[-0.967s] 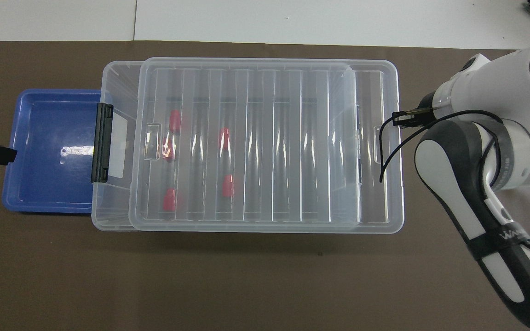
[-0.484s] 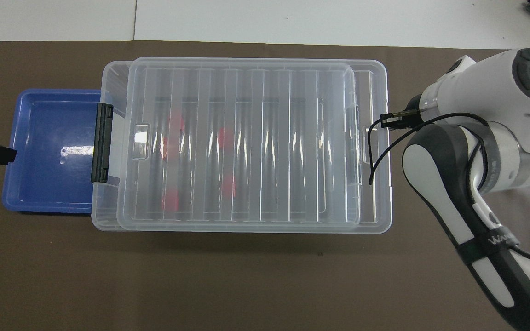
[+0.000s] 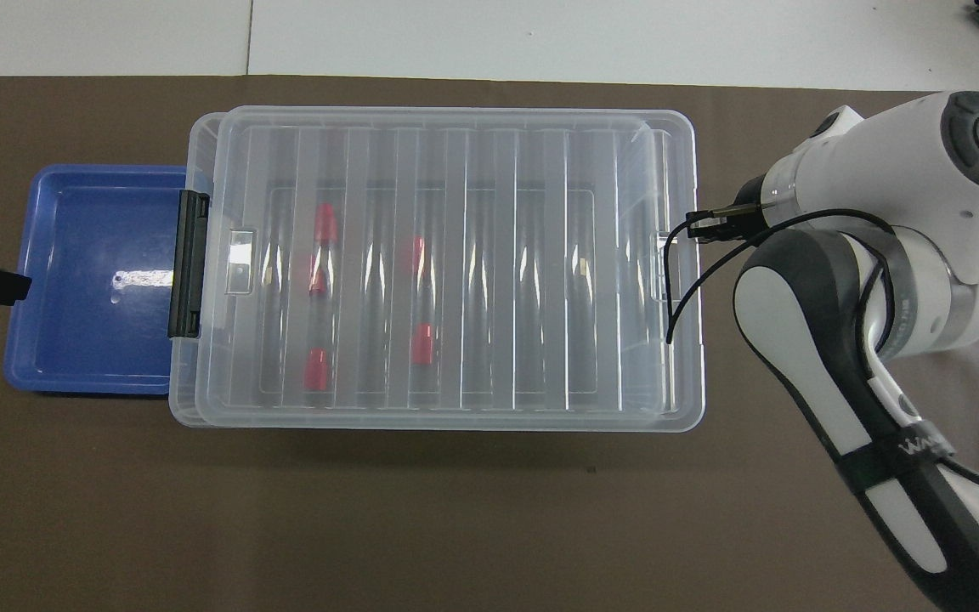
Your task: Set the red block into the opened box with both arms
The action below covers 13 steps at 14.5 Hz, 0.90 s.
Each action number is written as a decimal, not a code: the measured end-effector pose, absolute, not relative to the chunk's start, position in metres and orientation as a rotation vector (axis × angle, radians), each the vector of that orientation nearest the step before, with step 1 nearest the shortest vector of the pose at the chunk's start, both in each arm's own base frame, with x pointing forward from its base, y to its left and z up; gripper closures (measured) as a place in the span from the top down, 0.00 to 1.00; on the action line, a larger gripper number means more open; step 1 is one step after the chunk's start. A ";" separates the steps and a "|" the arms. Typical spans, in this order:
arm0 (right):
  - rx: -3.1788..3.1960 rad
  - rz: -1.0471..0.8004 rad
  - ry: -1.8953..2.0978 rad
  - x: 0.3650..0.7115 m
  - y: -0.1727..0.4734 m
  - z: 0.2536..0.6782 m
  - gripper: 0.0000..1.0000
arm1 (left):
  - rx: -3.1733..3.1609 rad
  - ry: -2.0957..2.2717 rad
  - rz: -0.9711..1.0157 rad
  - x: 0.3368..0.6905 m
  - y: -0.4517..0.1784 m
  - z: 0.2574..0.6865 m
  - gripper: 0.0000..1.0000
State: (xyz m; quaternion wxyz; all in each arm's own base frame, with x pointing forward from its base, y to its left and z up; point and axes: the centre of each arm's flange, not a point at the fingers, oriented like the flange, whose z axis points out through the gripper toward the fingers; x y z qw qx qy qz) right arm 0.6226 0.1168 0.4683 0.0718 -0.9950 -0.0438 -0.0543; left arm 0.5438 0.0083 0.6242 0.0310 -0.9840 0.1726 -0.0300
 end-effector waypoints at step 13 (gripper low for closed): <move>-2.965 -0.148 -0.112 0.621 0.119 0.466 0.07 | -3.032 0.529 -0.096 0.544 0.009 0.624 1.00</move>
